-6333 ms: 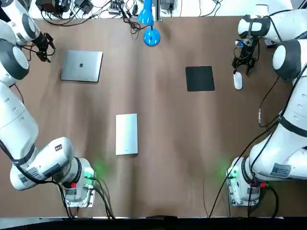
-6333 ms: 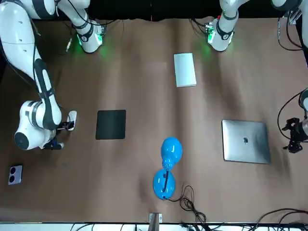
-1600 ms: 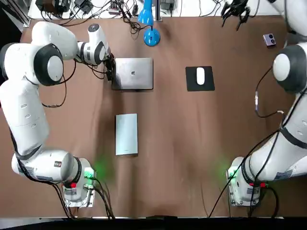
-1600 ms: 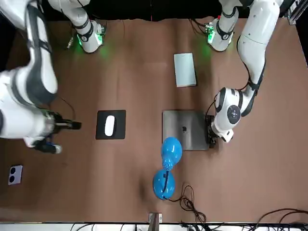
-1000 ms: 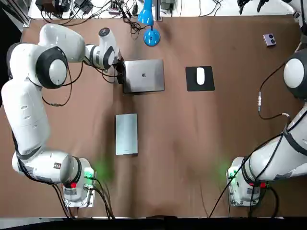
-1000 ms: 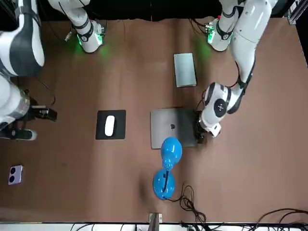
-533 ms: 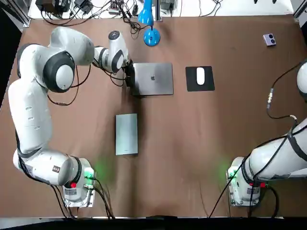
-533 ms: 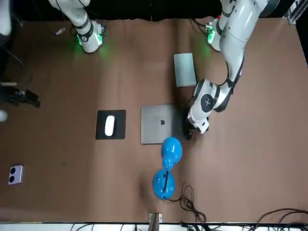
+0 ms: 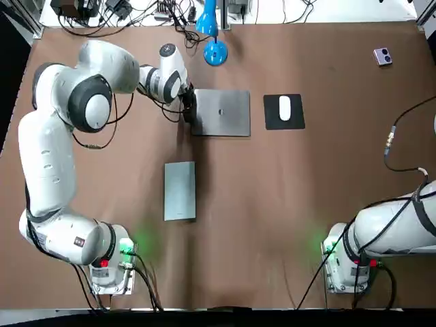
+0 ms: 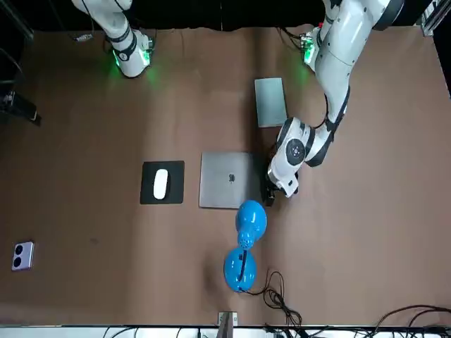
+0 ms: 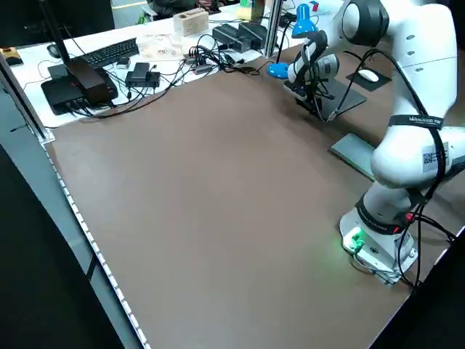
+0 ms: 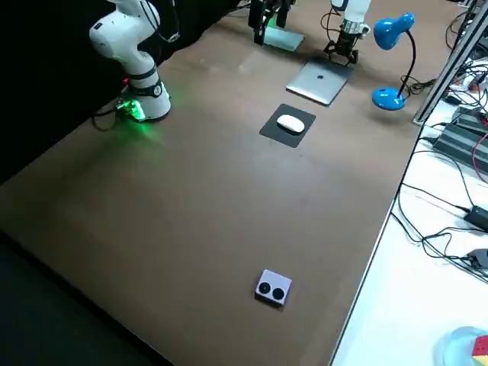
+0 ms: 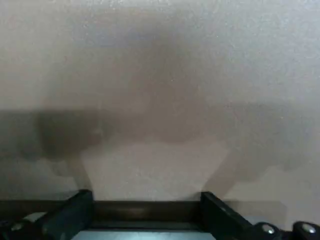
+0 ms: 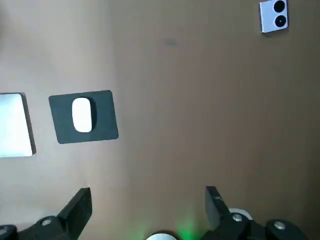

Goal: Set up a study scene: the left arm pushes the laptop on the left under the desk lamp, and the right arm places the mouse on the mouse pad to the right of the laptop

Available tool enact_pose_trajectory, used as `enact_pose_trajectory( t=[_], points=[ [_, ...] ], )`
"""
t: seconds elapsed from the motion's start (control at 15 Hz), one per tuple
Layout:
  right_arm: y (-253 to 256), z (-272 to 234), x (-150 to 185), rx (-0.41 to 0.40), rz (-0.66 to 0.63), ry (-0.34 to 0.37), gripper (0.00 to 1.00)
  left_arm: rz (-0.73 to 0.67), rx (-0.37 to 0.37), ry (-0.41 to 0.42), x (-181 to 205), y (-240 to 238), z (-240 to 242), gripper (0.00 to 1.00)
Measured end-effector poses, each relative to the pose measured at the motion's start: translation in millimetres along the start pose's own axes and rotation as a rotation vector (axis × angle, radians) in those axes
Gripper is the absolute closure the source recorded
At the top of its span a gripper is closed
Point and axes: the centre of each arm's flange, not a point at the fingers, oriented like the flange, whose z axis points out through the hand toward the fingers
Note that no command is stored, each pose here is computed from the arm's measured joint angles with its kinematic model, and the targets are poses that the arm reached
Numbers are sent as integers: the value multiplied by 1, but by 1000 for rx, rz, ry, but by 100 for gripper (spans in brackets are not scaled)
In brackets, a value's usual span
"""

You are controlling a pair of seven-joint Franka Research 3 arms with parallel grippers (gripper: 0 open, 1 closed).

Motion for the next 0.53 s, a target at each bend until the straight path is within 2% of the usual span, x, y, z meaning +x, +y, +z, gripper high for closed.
enact_pose_trajectory(
  t=[0.13, 0.53],
  points=[
    [-7, 2, 0, 1, -12, 6, 0, 9, 1, 0, 2, 1, 0, 0],
    [-9, 5, -7, 1, -17, -19, 0, 83, 47, 21, 101, 43, -38, 0]
  ],
)
